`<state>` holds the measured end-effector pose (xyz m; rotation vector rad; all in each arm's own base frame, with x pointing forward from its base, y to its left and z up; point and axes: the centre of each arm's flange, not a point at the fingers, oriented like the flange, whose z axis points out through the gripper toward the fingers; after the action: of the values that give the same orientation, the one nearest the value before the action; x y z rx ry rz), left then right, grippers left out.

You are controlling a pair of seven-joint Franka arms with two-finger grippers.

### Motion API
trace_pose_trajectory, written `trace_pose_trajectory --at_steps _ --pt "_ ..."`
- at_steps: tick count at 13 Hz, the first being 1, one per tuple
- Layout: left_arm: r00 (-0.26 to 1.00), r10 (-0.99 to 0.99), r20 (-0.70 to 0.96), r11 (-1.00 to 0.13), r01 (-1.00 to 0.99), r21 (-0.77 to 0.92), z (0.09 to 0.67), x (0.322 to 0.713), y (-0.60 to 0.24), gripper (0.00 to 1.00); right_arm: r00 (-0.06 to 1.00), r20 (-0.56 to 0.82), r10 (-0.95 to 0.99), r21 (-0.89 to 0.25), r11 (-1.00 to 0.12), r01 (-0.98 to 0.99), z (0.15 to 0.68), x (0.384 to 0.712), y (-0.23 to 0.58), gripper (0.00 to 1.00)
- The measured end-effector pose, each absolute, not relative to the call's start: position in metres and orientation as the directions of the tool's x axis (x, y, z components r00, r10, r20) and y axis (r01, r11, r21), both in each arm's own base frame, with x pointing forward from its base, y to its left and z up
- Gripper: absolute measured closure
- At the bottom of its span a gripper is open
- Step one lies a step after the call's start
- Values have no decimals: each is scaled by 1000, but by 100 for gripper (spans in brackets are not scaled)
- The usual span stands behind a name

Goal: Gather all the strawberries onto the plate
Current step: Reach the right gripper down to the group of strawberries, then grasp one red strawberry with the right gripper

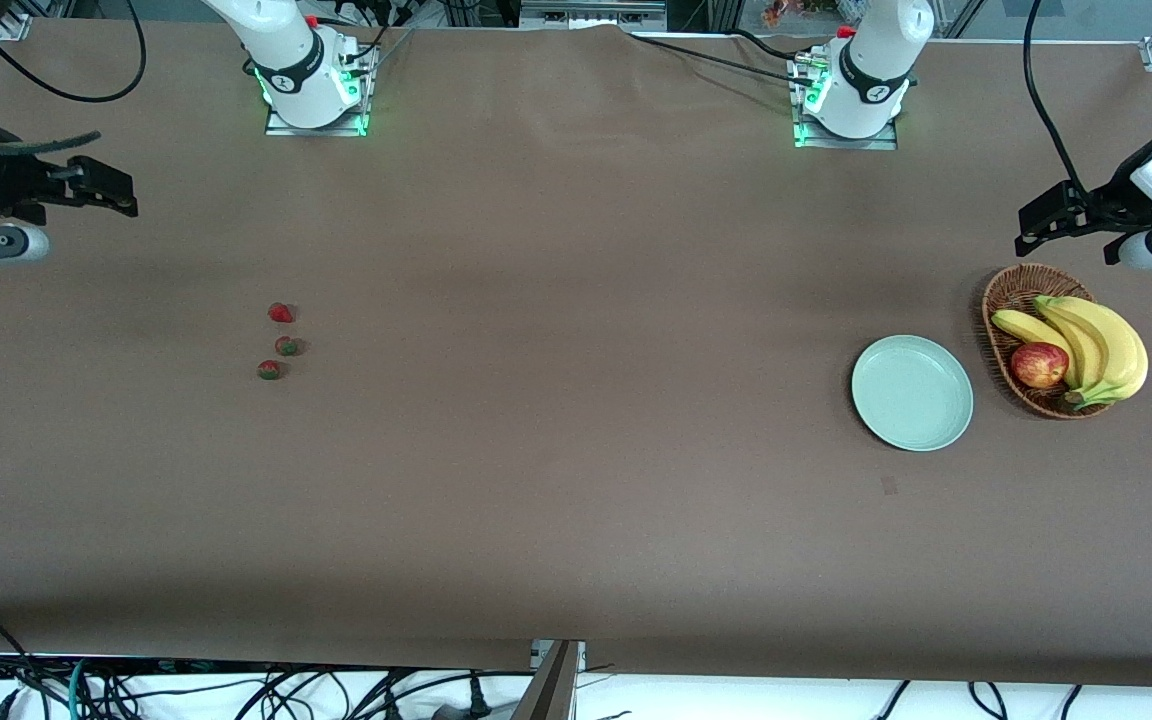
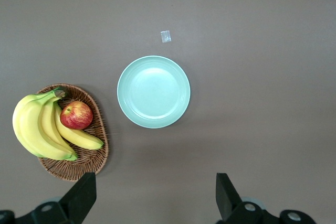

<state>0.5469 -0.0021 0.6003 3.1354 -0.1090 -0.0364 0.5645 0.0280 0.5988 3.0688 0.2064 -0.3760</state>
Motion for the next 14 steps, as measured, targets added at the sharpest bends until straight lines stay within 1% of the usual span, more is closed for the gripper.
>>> trace_pose_trajectory --at_steps 3,6,9,12,14 --pt "997 -77 -23 -997 -77 5 600 547 -6 0 959 -253 131 21 -990 141 551 595 29 0" --pt "997 -79 -24 -997 -79 5 600 547 -7 0 945 -283 161 9 -985 171 469 632 46 0" --pt "997 -79 -24 -997 -79 5 600 547 -7 0 935 -303 186 -1 -981 195 383 659 62 0" --pt "997 -79 -24 -997 -79 5 601 547 -8 0 932 -313 186 -6 -981 194 328 671 62 0" --pt "997 -79 -23 -997 -79 5 601 547 -8 0 932 -313 186 -4 -981 195 297 671 60 0"
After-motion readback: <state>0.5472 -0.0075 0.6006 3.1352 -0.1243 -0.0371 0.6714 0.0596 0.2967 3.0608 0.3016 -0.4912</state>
